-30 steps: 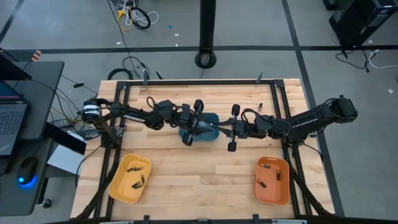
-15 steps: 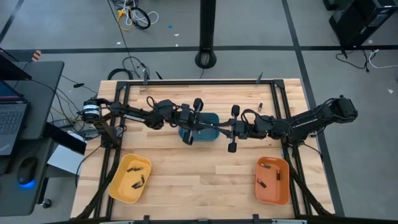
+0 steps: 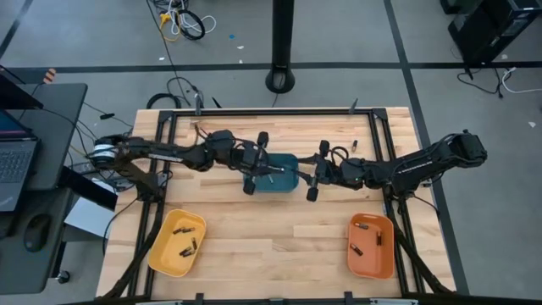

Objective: Sort batteries
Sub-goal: Put the black battery into the yellow bin

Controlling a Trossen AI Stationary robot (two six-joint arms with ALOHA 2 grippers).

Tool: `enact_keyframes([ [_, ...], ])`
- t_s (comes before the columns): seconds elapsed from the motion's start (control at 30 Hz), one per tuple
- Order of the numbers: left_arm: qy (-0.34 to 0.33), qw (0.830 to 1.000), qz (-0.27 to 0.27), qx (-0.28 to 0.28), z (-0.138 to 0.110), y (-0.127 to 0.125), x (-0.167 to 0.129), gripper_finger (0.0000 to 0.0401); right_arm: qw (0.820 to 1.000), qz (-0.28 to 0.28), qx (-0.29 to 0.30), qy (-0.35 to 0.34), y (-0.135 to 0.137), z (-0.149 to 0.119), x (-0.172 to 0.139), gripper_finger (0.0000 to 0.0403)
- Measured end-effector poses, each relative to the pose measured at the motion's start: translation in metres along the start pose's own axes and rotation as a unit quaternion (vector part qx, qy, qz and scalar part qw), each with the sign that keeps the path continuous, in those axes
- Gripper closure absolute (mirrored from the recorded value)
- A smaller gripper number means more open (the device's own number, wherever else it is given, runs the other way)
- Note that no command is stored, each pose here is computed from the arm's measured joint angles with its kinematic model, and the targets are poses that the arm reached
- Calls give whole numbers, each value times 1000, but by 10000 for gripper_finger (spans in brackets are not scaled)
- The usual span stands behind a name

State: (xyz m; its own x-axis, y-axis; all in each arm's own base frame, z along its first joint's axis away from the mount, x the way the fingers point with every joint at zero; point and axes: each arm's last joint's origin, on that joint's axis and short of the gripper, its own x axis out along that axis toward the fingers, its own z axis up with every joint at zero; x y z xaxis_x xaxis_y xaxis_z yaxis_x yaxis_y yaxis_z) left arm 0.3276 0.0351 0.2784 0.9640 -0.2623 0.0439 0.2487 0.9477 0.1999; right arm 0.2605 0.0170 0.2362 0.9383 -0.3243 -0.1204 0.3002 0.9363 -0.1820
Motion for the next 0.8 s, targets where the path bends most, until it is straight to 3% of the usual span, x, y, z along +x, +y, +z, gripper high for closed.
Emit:
enact_keyframes([
  [0.17,112,993,30,-4,13,-11,-25,374,999,-1,-6,41,0,-8,0,227],
  [0.37,250,966,58,-25,25,-48,-55,374,995,-8,6,95,-4,-20,0,272],
  [0.63,403,902,41,-148,19,-106,-81,374,993,4,-14,118,-8,-25,1,386],
  [0.8,477,844,71,-235,15,-141,-95,374,993,8,-24,119,-11,-26,3,380],
])
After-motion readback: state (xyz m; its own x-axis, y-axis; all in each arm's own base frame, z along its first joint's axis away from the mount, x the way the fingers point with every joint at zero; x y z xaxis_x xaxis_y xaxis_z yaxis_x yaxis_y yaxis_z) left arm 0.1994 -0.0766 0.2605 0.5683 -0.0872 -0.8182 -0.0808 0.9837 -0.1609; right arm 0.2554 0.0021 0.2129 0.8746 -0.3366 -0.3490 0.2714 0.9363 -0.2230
